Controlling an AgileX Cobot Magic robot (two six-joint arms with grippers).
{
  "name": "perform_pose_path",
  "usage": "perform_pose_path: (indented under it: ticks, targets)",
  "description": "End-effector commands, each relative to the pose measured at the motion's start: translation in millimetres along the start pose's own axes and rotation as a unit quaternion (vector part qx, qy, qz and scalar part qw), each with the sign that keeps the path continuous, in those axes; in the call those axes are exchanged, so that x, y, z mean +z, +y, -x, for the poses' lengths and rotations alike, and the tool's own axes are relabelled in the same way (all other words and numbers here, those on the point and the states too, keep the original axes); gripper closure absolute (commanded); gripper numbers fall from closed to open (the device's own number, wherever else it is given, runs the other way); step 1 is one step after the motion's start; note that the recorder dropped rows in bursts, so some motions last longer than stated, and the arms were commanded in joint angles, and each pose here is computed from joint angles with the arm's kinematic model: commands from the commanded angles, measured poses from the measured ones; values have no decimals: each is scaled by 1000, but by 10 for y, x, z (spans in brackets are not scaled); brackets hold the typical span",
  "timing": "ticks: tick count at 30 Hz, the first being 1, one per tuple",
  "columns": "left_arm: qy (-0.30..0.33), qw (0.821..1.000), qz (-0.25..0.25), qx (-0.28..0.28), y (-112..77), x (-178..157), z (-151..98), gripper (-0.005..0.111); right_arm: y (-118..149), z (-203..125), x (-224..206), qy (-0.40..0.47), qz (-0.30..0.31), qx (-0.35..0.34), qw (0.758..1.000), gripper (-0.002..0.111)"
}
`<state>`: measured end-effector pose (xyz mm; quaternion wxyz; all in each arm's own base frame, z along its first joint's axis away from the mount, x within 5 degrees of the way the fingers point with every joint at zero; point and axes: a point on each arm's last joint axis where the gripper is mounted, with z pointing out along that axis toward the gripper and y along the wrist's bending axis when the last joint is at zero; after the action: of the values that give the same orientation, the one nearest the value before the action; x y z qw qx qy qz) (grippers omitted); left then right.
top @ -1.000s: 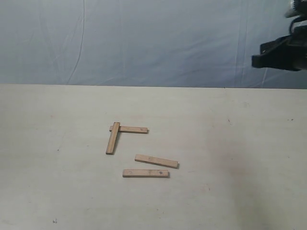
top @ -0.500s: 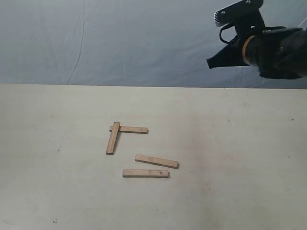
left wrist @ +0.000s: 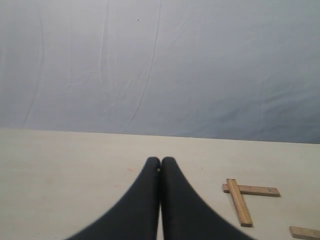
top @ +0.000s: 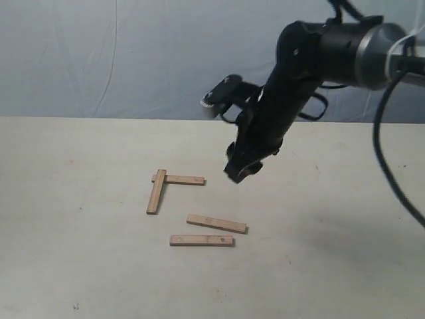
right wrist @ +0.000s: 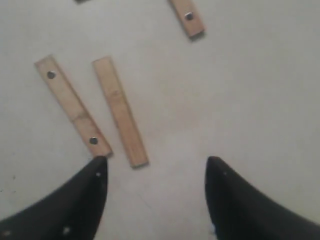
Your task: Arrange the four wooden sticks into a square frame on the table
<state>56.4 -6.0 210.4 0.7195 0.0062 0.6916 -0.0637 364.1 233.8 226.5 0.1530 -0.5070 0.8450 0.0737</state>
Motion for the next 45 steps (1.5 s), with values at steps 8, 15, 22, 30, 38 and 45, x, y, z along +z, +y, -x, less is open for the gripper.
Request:
perform_pose_path:
  ticks: [8,15,22,30,38,45]
  targets:
    - [-8,1000,-2,-9,-1,-3,3,107,219,145,787,34,38,-42,998,56]
    - [-8,1000,-2,-9,-1,-3,3,107,182,149,991,42,39,-43,997,56]
    - [-8,1000,-3,-12,-1,-3,3,107,168,127,1128,43,36,-42,998,56]
    - [-8,1000,-3,-12,-1,-3,3,107,166,91,1250,51,38,-40,997,81]
    - [-8,1000,-3,-13,-1,-3,3,107,83,357,908,-4,7,97,995,108]
    - [-8,1000,-3,-13,-1,-3,3,107,-92,587,616,-61,-49,340,937,108]
